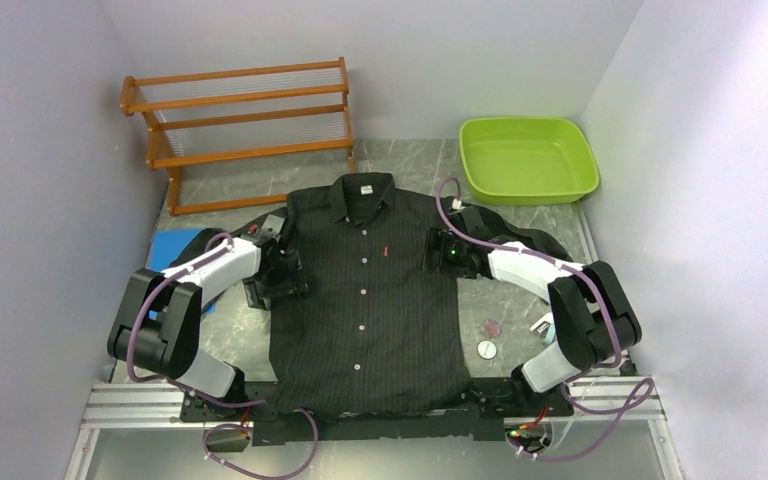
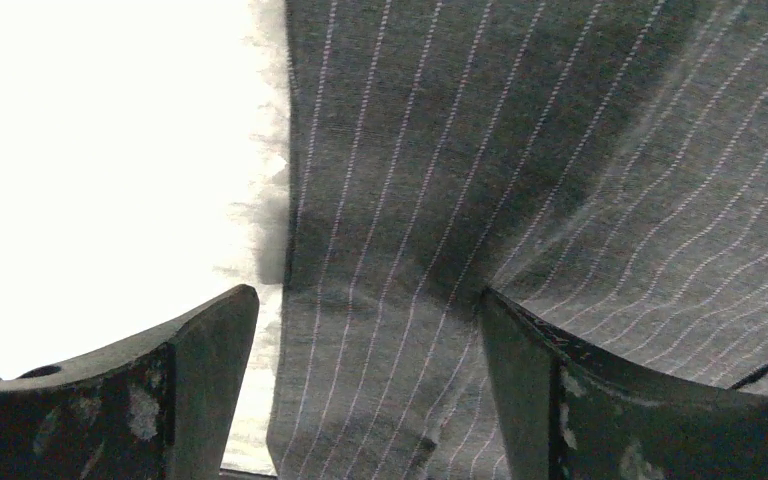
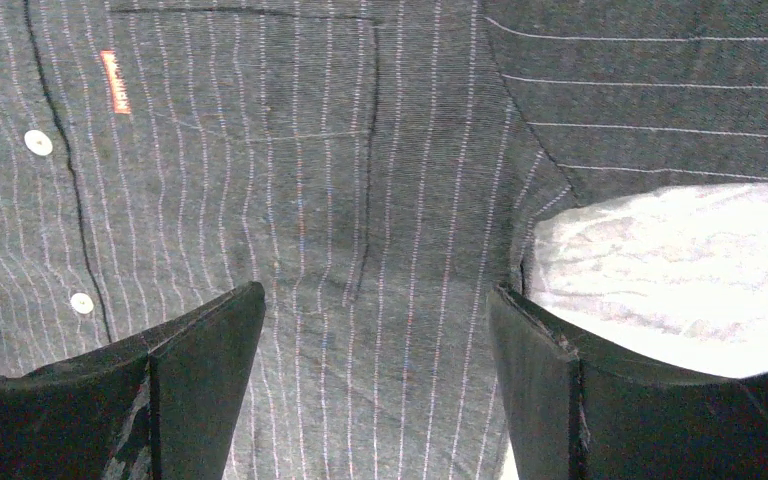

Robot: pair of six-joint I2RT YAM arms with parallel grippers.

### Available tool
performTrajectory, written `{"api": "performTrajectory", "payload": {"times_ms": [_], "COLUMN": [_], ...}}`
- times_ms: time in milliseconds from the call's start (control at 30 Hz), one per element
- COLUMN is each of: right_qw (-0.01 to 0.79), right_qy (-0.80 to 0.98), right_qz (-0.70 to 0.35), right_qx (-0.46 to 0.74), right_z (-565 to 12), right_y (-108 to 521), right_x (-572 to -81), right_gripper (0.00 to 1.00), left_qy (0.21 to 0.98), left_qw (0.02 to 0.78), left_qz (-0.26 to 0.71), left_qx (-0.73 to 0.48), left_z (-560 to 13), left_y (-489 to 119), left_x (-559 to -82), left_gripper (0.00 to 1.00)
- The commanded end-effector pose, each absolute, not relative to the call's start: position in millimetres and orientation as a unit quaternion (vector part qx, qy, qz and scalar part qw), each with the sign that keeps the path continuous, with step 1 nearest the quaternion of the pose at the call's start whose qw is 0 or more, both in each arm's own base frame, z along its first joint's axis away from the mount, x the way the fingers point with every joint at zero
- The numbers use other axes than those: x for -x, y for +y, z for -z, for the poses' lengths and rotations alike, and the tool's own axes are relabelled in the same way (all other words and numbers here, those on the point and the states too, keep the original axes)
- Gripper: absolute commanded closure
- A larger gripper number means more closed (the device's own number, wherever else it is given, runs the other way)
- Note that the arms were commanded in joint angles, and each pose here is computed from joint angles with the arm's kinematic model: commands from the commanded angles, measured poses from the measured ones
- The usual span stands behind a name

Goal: Pin the brooch onto the clothing
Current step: Flatten out the clothes at the center of the board.

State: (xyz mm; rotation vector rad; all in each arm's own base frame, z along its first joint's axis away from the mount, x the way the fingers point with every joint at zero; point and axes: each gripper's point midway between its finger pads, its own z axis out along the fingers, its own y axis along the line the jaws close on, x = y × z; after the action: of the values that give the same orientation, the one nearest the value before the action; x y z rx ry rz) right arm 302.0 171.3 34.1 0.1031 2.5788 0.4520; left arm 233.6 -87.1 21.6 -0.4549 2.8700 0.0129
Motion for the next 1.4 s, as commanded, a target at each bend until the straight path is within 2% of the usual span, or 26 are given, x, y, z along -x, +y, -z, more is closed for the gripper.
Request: {"api": "performTrajectory", "payload": {"times_ms": [0,267,467,833,1067,1167,1367], "right_qw": [0.285,0.312,0.319,0.342,0.334,0.333,0.334], "right_qy": [0.945,0.922,0.888,0.879,0.882,0.881,0.870], "right_qz": [-0.153,-0.224,-0.315,-0.298,-0.290,-0.291,-0.314], "right_qx": [-0.042,-0.047,-0.104,-0.145,-0.162,-0.167,-0.180], "right_z": [-51.6,-76.5,-90.8,-93.1,-83.9,-81.9,-86.5], "right_y": [162.8,157.9,129.7,87.6,80.2,79.1,81.4], "right_x": [-314.9,-320.7,-318.5,-310.8,-306.7,-306.3,-312.5], "right_gripper": [0.14,0.12,0.10,0.08,0.09,0.09,0.10], "left_qy": [0.975,0.960,0.933,0.898,0.906,0.911,0.904], "left_qw": [0.148,0.241,0.310,0.316,0.285,0.270,0.275], "left_qz": [-0.028,0.095,0.166,0.304,0.297,0.280,0.255], "left_qx": [0.163,0.106,0.078,-0.029,-0.102,-0.139,-0.205], "left_z": [-39.3,-84.6,-122.7,-143.1,-131.2,-122.4,-110.6], "left_y": [-77.9,-115.8,-137.7,-211.2,-277.7,-315.1,-396.8], "left_x": [-242.5,-261.4,-271.7,-269.8,-252.2,-238.7,-203.0], "left_gripper": [0.13,0.09,0.06,0.05,0.05,0.08,0.10]}}
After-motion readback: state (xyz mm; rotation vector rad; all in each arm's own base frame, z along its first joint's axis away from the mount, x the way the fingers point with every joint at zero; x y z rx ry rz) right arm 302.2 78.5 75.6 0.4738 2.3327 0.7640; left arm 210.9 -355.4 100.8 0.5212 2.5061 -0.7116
